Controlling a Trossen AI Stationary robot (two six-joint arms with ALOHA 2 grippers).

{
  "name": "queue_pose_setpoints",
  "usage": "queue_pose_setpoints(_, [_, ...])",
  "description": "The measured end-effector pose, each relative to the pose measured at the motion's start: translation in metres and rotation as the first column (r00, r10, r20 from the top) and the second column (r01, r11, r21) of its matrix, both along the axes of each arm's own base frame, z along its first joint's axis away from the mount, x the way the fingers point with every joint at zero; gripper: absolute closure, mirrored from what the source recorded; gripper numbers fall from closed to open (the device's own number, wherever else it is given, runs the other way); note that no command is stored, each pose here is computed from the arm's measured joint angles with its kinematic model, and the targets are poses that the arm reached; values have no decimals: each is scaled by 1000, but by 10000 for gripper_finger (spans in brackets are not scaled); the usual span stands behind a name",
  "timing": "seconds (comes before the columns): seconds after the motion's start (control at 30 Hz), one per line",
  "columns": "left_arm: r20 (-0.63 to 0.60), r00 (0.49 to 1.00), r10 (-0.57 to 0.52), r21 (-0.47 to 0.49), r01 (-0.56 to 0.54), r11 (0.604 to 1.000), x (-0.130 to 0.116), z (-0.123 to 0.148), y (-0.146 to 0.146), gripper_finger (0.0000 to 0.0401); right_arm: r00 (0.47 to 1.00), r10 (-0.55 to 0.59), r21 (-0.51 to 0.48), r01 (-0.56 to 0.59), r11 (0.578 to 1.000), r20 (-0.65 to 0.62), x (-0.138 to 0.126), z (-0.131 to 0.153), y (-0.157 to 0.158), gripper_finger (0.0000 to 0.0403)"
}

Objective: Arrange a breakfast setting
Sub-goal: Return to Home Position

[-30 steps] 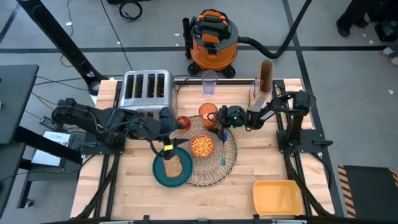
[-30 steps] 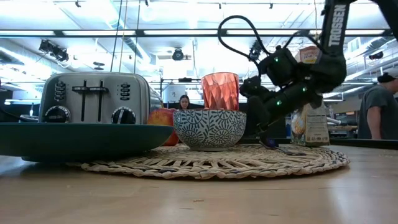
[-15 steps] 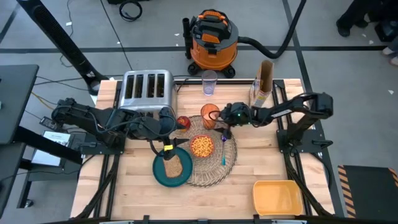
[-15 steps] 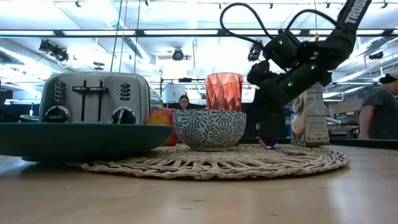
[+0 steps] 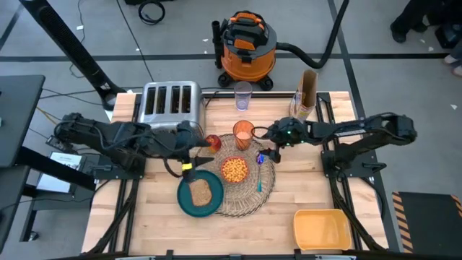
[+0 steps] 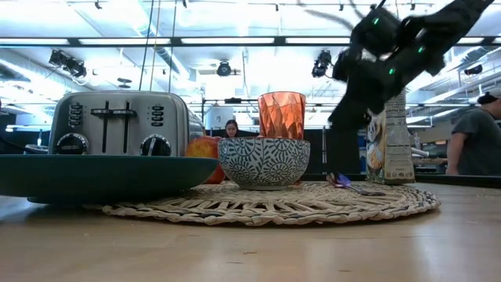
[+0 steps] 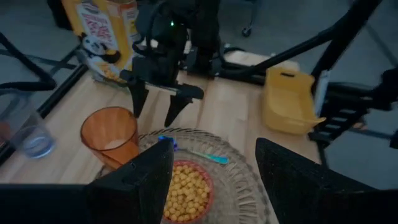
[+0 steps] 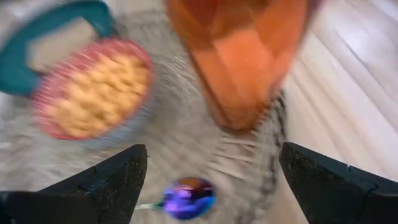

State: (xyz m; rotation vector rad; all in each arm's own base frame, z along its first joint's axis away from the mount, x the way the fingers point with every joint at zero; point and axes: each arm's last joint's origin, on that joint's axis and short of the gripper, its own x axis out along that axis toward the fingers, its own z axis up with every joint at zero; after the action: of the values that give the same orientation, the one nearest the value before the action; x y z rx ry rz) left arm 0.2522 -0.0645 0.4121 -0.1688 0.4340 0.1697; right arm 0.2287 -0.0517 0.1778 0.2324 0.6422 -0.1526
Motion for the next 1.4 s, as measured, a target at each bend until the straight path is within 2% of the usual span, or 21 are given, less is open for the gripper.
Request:
queue_pose_setpoints(0.13, [28,999,-43,-48,44,998,1,5,7,189,993,6,64,-14,998,115,-8,24,15,55])
queue_pose_setpoints(0.27, [74,992,-98,-60,102,993,10,7,11,244,969,15,100,-41,994,247,-15,47,34,97])
queue_pose_setpoints(0.37, [91,988,-122,-33,126,992,16,6,15,298,945,35,128,-81,989,325,-21,61,52,144])
queue_pose_setpoints(0.53, [222,965,-139,25,137,990,19,12,27,385,883,76,126,-151,980,464,-37,84,75,249])
queue_pose_setpoints(0.63, [313,930,-192,11,199,980,26,1,36,391,834,122,106,-211,972,539,-49,97,80,318])
queue_pose_setpoints(0.7, [310,926,-215,2,225,974,28,-15,42,385,799,131,95,-229,969,587,-56,106,80,361])
queue_pose_setpoints(0.77, [310,930,-196,2,206,979,31,-26,49,383,778,126,89,-228,970,616,-64,112,78,390])
queue_pose_setpoints(0.83, [287,942,-175,-3,184,983,31,-32,56,384,753,138,51,-221,974,643,-70,117,76,393])
queue_pose_setpoints(0.93, [278,949,-145,-28,159,987,28,-31,62,387,724,172,-12,-220,975,668,-76,121,76,369])
queue_pose_setpoints(1.03, [245,960,-138,-28,149,988,28,-35,64,386,706,159,2,-222,975,690,-78,125,75,347])
queue_pose_setpoints(1.07, [242,961,-136,-30,148,989,28,-35,65,386,703,156,5,-221,975,694,-78,125,75,342])
queue_pose_setpoints(1.23, [271,955,-124,-43,140,989,30,-33,65,384,722,211,-148,-150,978,659,-74,121,70,332])
queue_pose_setpoints(1.4, [188,974,-130,22,128,991,22,-41,71,383,671,324,-200,-258,945,667,-85,126,64,334])
